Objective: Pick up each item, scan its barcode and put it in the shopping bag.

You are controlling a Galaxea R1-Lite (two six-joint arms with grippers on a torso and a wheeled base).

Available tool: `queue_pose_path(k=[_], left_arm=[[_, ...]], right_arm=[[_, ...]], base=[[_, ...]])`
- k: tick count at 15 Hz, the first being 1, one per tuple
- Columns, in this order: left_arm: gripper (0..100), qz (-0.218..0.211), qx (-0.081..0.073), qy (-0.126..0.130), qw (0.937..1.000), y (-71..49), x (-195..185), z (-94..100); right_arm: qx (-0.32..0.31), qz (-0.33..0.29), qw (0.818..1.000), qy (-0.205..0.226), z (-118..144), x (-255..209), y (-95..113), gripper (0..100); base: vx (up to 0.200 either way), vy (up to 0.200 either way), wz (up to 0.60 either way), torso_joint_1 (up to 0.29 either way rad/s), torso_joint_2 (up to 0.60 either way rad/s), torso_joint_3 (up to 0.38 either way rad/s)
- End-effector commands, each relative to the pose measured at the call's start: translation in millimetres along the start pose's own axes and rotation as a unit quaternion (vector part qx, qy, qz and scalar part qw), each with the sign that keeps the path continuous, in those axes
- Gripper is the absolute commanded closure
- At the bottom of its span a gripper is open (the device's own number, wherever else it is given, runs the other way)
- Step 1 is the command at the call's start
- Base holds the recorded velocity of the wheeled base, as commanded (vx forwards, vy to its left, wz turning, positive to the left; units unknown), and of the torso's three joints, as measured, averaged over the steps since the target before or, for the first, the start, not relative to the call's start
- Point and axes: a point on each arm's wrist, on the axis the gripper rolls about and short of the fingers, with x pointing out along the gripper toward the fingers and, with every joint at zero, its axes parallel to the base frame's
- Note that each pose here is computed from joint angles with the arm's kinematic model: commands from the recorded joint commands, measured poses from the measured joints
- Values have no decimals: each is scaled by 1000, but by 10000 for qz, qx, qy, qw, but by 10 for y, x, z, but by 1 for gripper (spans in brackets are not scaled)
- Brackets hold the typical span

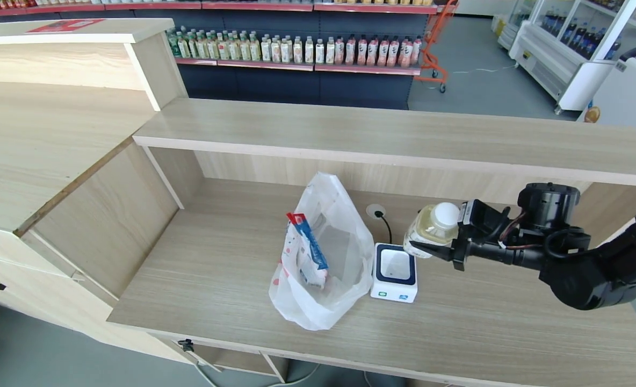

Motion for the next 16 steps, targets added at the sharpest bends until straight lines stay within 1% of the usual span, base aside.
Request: queue_pose_path(k=[1, 7, 9, 12, 15, 16], left_arm=[[0, -2, -4, -5, 10000, 0, 0, 0], [0, -2, -4, -5, 10000, 0, 0, 0], [0, -2, -4, -5, 10000, 0, 0, 0], [0, -2, -4, -5, 10000, 0, 0, 0], [0, -2, -4, -5, 10000, 0, 0, 0], [0, -2, -4, -5, 10000, 0, 0, 0]], right_arm=[[26, 64, 10000, 41, -51, -1, 42, 100], [-478, 345, 9982, -70, -161, 31, 134, 100], [-659, 460, 9967, -69, -213, 78, 200, 100], [-681, 566, 9960, -80, -290, 161, 256, 100], [-767, 570, 9953, -145, -345, 220, 243, 100], [-832, 558, 9948, -191, -398, 312, 213, 100]], base=[[0, 0, 0, 0, 0, 0], [0, 0, 0, 0, 0, 0], [0, 0, 0, 0, 0, 0], [0, 0, 0, 0, 0, 0], [0, 0, 0, 0, 0, 0], [0, 0, 0, 0, 0, 0]])
